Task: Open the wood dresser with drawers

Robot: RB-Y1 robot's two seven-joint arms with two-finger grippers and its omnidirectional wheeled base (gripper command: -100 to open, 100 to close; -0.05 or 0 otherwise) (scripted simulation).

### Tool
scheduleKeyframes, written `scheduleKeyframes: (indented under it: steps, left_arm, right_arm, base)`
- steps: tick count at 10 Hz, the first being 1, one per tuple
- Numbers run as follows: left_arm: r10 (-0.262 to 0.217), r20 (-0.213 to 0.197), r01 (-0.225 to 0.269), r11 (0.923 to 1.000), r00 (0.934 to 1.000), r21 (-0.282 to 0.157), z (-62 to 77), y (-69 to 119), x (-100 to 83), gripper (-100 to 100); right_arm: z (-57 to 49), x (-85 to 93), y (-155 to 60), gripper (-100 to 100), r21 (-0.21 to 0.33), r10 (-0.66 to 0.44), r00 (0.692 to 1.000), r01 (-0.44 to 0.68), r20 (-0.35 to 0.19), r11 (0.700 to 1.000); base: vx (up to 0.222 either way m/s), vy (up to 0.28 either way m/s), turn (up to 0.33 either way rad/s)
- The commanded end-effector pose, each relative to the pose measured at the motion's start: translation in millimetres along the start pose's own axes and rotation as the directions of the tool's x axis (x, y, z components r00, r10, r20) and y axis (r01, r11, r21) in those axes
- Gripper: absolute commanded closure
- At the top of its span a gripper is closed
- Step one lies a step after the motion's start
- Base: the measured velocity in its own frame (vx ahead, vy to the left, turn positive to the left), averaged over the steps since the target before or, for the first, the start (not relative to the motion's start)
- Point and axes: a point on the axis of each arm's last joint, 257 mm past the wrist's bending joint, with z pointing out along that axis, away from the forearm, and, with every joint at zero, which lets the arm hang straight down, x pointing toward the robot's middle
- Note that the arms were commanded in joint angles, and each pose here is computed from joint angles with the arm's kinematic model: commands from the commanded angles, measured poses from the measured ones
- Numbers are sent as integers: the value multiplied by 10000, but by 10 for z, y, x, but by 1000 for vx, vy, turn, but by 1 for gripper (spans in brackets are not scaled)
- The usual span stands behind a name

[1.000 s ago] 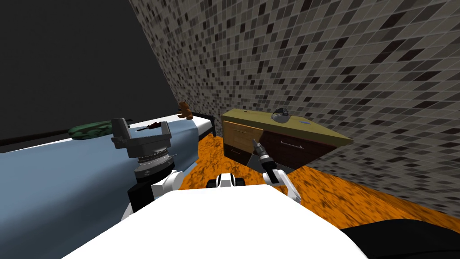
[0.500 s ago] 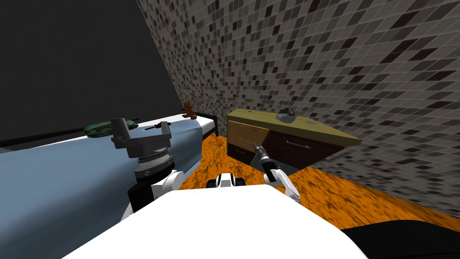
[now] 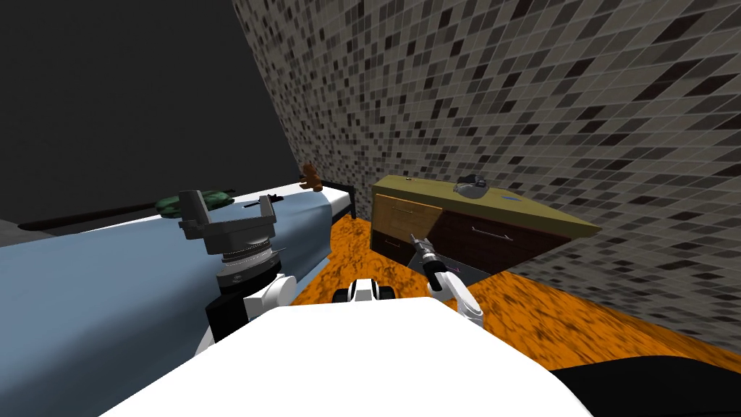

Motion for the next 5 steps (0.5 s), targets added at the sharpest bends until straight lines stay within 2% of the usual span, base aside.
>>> scheduleKeyframes:
  steps: [1,2,3,4,5]
  left_arm:
    - [0,0,0,10000,10000,0,0,0,0,0]
    - [1,0,-1,10000,10000,0,0,0,0,0]
    - [0,0,0,10000,10000,0,0,0,0,0]
    - [1,0,-1,10000,10000,0,0,0,0,0]
    - [0,0,0,10000,10000,0,0,0,0,0]
  right_arm:
    - [24,112,-224,-100,594,-1225,9920,1241,-298,9905]
    - [45,186,-419,-100,1042,-1870,9806,1923,-585,9758]
    - [45,176,-419,-100,1033,-2133,9753,2183,-576,9704]
    - [63,227,-604,-100,1408,-2811,9558,2911,-864,9463]
    - [62,217,-611,-100,1426,-2999,9501,3097,-863,9401]
  base:
    - [-2,87,38]
    - [8,105,68]
    - [5,99,34]
    - [-13,106,74]
    - [-4,85,43]
